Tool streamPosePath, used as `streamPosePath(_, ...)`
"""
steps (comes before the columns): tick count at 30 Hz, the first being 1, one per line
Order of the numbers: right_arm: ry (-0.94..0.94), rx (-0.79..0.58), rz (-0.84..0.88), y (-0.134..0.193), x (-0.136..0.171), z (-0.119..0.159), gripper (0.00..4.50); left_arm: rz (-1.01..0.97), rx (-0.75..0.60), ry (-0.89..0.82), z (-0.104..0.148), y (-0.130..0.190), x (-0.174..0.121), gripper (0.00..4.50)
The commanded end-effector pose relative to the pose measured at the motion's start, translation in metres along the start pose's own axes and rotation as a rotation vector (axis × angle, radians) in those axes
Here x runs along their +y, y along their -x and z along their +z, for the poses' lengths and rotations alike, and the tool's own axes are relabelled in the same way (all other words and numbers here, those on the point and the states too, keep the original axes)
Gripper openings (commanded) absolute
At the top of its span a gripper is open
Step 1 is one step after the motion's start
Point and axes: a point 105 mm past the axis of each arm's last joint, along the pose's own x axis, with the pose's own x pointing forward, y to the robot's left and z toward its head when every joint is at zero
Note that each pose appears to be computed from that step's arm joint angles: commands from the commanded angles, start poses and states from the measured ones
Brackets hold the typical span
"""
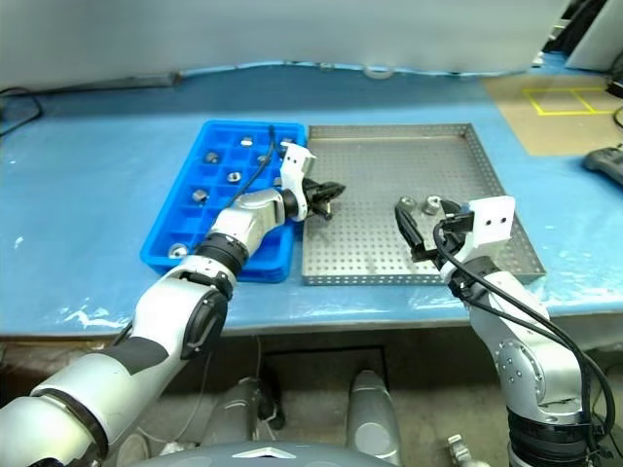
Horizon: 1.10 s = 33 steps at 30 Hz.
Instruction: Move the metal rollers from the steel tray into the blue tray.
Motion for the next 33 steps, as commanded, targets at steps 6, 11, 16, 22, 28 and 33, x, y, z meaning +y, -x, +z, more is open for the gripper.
streamPosePath(6, 0.014, -0.025, 0.037, -0.007, 0.007, 0.004, 4.50, 0.215, -0.216, -0.059, 0.053, 0.022, 0.039, 0.14)
streamPosePath(11, 0.012, -0.024, 0.040, -0.009, 0.007, 0.001, 4.50, 0.263, -0.187, -0.076, 0.043, 0.039, 0.055, 0.14)
streamPosePath(16, 0.006, -0.021, 0.047, -0.012, 0.010, -0.004, 4.50, 0.285, -0.113, -0.080, 0.022, 0.050, 0.063, 0.14)
streamPosePath(22, 0.002, -0.018, 0.053, -0.014, 0.011, -0.007, 4.50, 0.353, -0.039, -0.138, 0.006, 0.067, 0.077, 0.14)
streamPosePath(28, 0.000, -0.011, 0.066, -0.018, 0.013, -0.011, 4.50, 0.429, -0.042, -0.170, 0.008, 0.088, 0.092, 0.14)
streamPosePath(33, -0.004, -0.011, 0.088, -0.024, 0.017, -0.014, 4.50, 0.456, -0.035, -0.183, 0.007, 0.095, 0.094, 0.14)
